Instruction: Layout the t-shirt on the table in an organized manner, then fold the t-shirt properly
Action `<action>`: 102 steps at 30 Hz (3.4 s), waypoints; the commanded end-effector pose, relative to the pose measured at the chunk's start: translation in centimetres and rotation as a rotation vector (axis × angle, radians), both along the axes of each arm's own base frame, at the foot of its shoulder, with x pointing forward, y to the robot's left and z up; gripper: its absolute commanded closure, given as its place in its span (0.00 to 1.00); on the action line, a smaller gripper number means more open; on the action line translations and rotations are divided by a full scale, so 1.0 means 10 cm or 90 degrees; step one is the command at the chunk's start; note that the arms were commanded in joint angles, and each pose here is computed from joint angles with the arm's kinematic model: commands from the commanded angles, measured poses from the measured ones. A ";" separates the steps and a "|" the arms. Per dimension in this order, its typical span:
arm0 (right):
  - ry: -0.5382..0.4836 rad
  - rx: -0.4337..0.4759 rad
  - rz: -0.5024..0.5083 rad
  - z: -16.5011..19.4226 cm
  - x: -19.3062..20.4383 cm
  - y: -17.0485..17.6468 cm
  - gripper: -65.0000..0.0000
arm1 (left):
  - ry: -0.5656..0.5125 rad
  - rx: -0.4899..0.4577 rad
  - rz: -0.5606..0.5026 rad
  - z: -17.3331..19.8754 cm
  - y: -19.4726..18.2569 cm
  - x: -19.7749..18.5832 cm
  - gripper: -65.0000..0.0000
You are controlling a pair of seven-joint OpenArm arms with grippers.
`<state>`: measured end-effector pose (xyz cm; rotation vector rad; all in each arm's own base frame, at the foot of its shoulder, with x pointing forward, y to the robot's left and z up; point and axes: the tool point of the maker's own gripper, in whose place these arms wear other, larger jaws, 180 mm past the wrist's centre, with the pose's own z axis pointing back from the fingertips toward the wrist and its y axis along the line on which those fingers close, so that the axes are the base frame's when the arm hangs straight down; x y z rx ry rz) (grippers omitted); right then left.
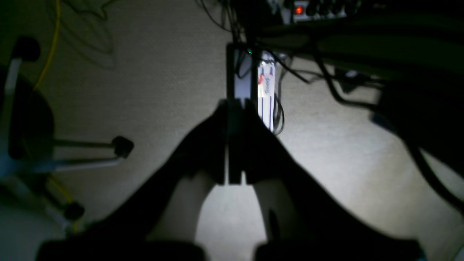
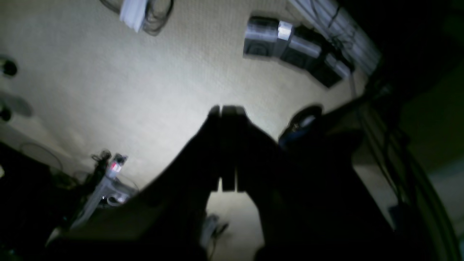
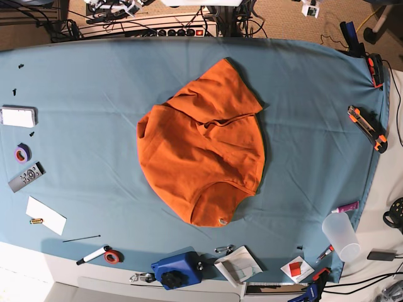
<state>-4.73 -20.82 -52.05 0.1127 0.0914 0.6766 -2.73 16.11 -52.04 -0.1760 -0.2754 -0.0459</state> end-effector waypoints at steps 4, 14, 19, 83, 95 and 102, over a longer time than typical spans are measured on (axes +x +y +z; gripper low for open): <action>-0.037 0.035 -0.061 0.35 0.16 0.08 1.00 | 0.021 0.026 -0.032 0.36 0.08 -0.05 1.00; -0.209 0.115 -0.091 1.36 0.92 0.25 1.00 | -0.086 0.104 -0.015 1.51 0.46 0.54 1.00; -0.342 0.137 -0.063 1.85 1.42 0.35 1.00 | -0.208 0.144 -0.013 1.96 0.55 1.00 1.00; -0.531 0.202 0.294 1.42 2.78 2.44 1.00 | -0.514 0.141 0.028 2.60 0.55 2.17 0.53; -0.799 0.122 0.026 2.74 3.74 1.39 1.00 | -0.517 0.141 0.029 2.62 0.55 2.19 0.53; -0.758 0.190 -0.051 2.85 3.79 0.91 1.00 | -0.518 0.140 0.029 2.62 0.55 2.19 0.53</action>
